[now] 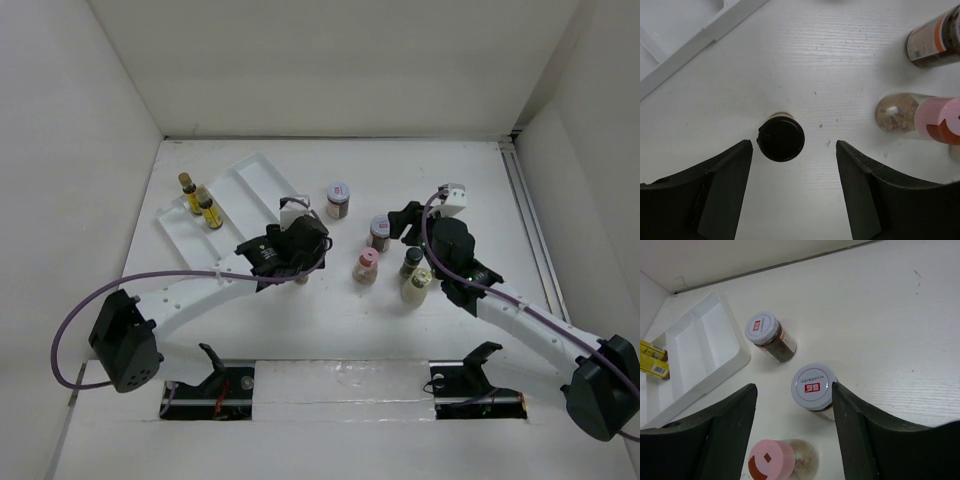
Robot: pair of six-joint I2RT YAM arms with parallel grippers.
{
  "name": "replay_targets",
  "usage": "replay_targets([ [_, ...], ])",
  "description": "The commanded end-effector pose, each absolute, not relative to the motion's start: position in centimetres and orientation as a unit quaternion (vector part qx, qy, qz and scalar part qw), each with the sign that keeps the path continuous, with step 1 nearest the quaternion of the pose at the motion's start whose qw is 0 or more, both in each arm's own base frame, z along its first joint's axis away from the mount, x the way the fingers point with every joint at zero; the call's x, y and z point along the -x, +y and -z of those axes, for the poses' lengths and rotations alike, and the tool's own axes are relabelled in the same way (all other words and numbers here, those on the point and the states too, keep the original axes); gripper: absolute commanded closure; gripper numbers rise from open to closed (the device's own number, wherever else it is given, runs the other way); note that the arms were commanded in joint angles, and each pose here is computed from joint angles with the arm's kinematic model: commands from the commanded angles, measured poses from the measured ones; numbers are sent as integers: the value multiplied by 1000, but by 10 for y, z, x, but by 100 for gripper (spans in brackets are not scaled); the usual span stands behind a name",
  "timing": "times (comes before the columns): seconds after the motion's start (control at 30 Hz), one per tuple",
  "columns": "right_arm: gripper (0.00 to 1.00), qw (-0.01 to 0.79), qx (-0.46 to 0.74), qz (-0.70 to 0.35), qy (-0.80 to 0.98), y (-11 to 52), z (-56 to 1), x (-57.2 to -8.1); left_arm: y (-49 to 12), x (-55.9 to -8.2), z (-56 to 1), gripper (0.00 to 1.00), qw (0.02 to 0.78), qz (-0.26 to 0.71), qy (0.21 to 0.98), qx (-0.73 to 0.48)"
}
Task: Organize the condiment bottles
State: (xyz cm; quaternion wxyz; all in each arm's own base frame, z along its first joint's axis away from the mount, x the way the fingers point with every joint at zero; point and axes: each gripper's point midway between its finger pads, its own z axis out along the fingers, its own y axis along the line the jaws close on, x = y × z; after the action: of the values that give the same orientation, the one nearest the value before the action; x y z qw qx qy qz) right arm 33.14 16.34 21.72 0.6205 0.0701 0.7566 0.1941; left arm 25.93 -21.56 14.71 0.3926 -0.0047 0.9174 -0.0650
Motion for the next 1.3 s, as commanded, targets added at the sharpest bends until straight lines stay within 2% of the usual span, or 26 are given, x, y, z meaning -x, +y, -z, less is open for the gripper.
replay_targets([
  [0.0,33,646,-79,-209,730,166,-248,-337,-204,-254,-132,37,387,36,921,36],
  [0.2,33,643,-71,-208,734,168,-244,-337,-200,-259,-107,42,392,14,919,46],
  [0.37,33,644,-66,-216,731,170,-248,-335,-204,-273,-104,51,414,2,909,47],
  [0.4,33,644,-66,-217,731,170,-248,-335,-206,-275,-101,54,417,6,908,49],
  [0.43,33,645,-69,-213,731,169,-248,-335,-208,-276,-102,61,420,10,906,51],
  [0.5,33,643,-64,-218,731,171,-248,-335,-210,-280,-105,63,429,13,902,52],
  [0.57,33,642,-61,-221,732,172,-248,-334,-209,-283,-108,72,438,9,897,57],
  [0.7,33,643,-64,-218,731,171,-248,-335,-203,-290,-116,76,451,4,889,71],
  [0.83,33,643,-59,-227,729,174,-253,-334,-177,-313,-159,76,494,25,858,139],
  [0.97,33,642,-55,-230,729,176,-253,-333,-112,-342,-212,76,548,43,800,242],
  [1.07,33,643,-57,-228,729,177,-253,-333,-88,-346,-215,76,554,58,787,266],
  [1.17,33,640,-51,-234,730,180,-253,-332,-51,-347,-213,69,558,23,763,324],
  [1.27,33,640,-50,-234,730,180,-253,-332,-36,-342,-188,69,540,-11,765,349],
])
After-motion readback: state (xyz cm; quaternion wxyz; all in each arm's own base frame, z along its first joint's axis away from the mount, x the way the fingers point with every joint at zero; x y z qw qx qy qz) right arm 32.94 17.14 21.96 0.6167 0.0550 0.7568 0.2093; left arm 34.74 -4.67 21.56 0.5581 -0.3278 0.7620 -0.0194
